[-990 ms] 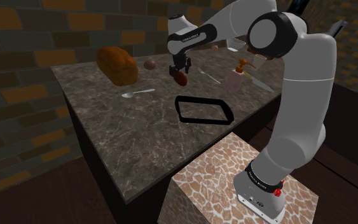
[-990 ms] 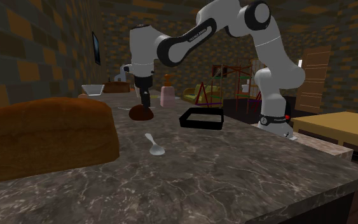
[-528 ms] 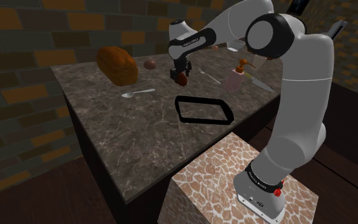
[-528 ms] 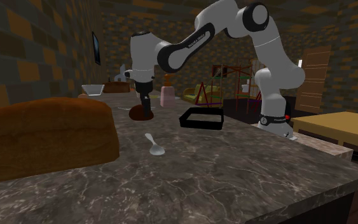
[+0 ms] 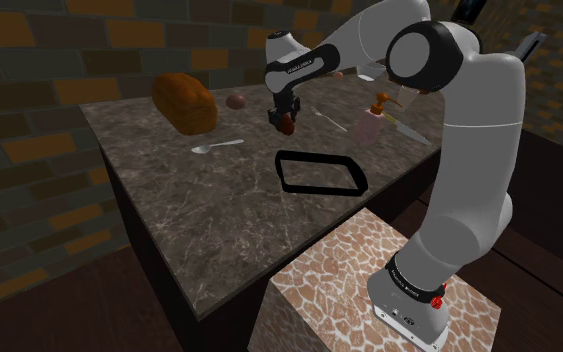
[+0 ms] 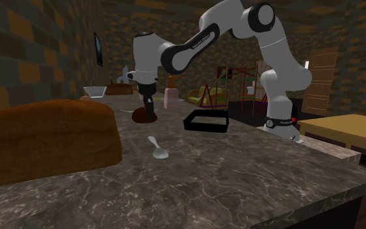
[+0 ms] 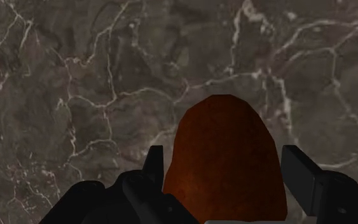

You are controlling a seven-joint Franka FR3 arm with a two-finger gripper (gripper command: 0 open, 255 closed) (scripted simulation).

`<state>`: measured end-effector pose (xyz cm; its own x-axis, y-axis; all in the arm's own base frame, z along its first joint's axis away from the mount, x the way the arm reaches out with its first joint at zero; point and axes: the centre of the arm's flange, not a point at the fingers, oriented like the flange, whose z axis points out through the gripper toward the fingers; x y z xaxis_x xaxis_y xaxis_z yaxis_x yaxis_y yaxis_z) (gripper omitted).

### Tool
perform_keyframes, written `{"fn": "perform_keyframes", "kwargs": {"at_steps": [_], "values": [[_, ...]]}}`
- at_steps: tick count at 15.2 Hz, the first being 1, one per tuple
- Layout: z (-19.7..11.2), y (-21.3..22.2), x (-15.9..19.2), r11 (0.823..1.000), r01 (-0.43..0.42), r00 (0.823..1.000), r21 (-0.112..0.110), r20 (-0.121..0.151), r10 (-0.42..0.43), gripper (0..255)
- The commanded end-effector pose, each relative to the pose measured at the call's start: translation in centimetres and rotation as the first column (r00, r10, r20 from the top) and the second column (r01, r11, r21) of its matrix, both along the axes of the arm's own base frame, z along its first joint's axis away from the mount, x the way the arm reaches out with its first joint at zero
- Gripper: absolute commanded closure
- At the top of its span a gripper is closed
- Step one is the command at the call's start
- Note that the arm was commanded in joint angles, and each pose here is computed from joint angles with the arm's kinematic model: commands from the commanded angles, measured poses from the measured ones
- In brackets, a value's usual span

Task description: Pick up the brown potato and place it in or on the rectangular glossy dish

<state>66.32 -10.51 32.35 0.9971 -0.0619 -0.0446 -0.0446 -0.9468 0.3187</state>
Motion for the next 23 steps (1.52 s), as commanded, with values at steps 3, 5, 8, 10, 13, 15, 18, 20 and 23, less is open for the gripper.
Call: {"fn": "perform_keyframes", "kwargs": {"at_steps": [3,5,8,10,13,15,18,20,23], "values": [[-0.1,0.0,0.0,1.0,0.0,1.0,0.0,-0.001,0.0,255],[-0.1,0.0,0.0,1.0,0.0,1.0,0.0,-0.001,0.0,255],[1.0,0.0,0.0,1.0,0.0,1.0,0.0,-0.001,0.0,255],[2.0,0.0,0.0,1.0,0.0,1.0,0.0,-0.001,0.0,255],[3.6,0.0,0.0,1.0,0.0,1.0,0.0,-0.001,0.0,255],[4.7,0.0,0.0,1.0,0.0,1.0,0.0,-0.001,0.0,255],[6.3,0.0,0.0,1.0,0.0,1.0,0.0,-0.001,0.0,255],[7.3,0.0,0.0,1.0,0.0,1.0,0.0,-0.001,0.0,255],[8.9,0.0,0.0,1.0,0.0,1.0,0.0,-0.001,0.0,255]]}}
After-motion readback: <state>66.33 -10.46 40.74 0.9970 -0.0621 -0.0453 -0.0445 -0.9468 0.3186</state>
